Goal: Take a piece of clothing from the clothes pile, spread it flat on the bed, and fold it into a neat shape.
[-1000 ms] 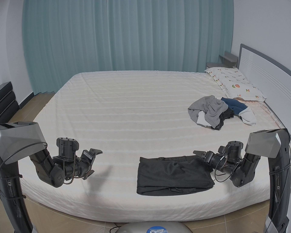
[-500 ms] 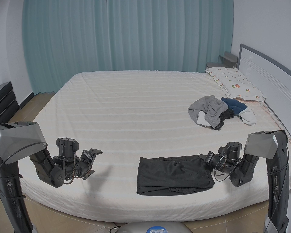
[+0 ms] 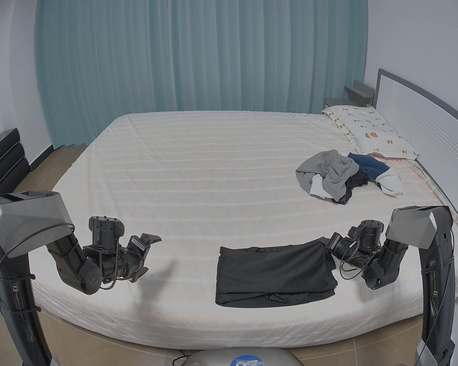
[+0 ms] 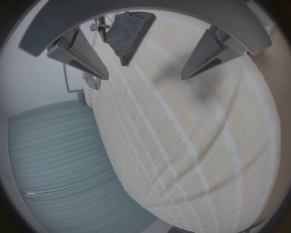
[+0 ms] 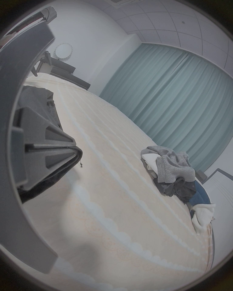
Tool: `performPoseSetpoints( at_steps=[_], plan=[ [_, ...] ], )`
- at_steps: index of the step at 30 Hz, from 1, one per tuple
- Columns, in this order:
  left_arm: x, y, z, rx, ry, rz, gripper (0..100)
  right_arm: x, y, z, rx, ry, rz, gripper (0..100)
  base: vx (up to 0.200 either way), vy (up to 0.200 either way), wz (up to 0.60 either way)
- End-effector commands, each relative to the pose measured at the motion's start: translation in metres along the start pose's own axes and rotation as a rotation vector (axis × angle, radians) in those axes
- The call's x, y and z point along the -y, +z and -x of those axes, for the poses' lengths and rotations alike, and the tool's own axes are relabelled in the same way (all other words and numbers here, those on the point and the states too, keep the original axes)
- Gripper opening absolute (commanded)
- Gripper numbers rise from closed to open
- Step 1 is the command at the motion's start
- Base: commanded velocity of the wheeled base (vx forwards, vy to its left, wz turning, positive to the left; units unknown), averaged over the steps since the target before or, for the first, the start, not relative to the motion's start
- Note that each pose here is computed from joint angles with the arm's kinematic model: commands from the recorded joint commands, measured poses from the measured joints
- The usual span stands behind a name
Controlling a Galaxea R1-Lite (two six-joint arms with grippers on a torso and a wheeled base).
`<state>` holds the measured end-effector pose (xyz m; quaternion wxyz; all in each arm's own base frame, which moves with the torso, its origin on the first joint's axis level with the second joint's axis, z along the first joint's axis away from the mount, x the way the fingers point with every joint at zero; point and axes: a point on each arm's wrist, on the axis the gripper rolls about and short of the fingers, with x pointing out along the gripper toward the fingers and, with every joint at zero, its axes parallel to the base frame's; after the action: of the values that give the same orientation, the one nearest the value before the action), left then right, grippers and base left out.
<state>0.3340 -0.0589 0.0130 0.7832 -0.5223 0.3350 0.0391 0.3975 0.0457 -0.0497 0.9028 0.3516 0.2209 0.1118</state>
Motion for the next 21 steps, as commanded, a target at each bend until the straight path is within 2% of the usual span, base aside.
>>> performPoseSetpoints(
  at_steps=[1, 19, 20, 21],
  plan=[
    [-0.001, 0.000, 0.000, -0.001, 0.002, 0.000, 100, 0.004, 0.002, -0.001, 0.008, -0.013, -0.006, 0, 0.000, 0.000, 0.00],
    [-0.001, 0.000, 0.000, -0.002, 0.003, 0.001, 100, 0.014, 0.005, -0.002, 0.020, -0.051, -0.019, 0, 0.000, 0.000, 0.00],
    [-0.001, 0.000, 0.000, -0.002, 0.003, 0.001, 100, 0.014, 0.004, -0.001, 0.020, -0.053, -0.020, 100, 0.000, 0.000, 0.00],
    [0.000, 0.000, 0.000, 0.000, 0.000, 0.000, 100, 0.014, 0.005, -0.001, 0.020, -0.051, -0.021, 100, 0.000, 0.000, 0.00]
  ],
)
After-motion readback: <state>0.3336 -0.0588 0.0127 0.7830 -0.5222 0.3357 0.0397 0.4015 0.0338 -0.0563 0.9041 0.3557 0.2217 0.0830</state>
